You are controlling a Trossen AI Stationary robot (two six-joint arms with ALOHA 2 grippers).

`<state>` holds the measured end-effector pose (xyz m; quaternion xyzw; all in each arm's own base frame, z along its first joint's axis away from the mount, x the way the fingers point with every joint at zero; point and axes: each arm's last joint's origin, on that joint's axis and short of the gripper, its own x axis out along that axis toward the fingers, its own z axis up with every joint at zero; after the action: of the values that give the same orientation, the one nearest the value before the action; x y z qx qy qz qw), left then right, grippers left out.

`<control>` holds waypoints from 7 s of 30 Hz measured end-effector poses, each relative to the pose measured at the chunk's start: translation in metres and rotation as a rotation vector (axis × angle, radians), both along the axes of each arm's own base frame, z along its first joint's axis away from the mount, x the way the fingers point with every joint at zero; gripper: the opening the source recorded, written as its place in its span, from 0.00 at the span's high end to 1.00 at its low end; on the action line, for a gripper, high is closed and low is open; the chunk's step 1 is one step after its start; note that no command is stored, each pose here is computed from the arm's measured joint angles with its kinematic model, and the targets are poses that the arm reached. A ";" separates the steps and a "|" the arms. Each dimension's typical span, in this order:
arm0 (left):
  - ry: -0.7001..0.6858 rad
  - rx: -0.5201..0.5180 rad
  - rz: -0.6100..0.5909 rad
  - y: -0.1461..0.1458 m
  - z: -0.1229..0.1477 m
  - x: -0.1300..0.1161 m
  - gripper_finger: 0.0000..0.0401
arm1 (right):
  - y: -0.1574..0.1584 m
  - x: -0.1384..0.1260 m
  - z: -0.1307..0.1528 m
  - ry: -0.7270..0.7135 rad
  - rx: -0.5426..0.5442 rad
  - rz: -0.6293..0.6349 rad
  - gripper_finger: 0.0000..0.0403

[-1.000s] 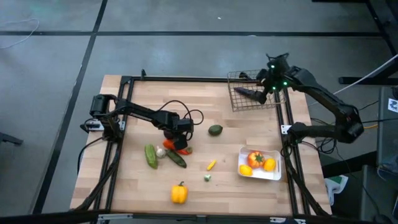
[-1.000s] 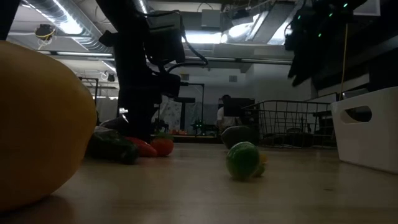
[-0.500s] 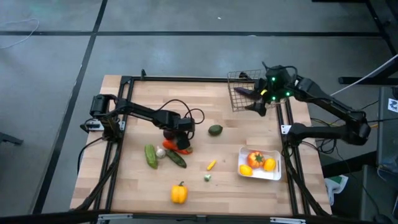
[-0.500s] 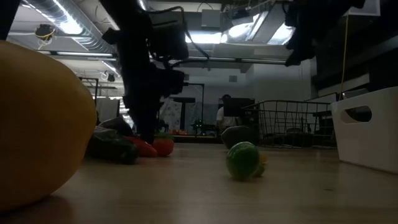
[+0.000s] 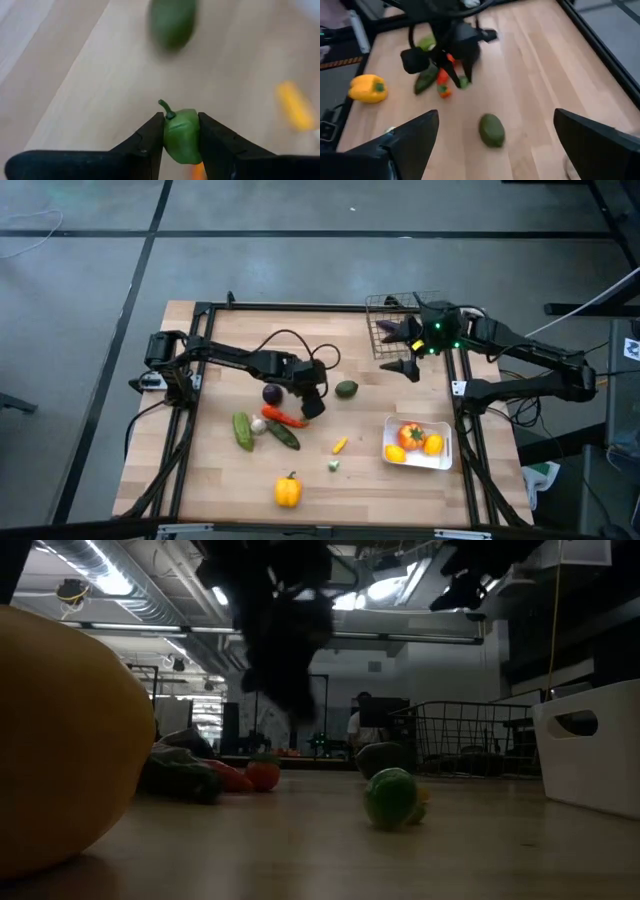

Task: Sort produce into baskets
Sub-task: Put the top green chili pepper into the black wire basket, then put the green lime into the white bin

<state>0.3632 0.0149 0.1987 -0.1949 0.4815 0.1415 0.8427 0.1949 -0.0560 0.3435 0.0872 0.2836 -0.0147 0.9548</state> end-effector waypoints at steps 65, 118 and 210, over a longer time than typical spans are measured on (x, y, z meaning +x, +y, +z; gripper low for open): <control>-0.942 0.332 0.361 0.164 -0.028 0.131 0.72 | 0.015 0.014 0.025 -0.255 -0.195 -0.016 0.03; -0.420 0.330 -0.111 0.093 0.159 0.003 0.47 | 0.054 0.056 -0.021 0.007 -0.110 0.209 0.03; -0.300 0.251 -0.108 -0.016 0.066 -0.061 0.47 | 0.157 0.084 -0.074 0.965 -0.179 0.249 0.43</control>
<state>0.3018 -0.0008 0.2646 -0.0811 0.3388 0.1245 0.9291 0.2789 0.1014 0.2699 -0.0462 0.6985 0.0364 0.7132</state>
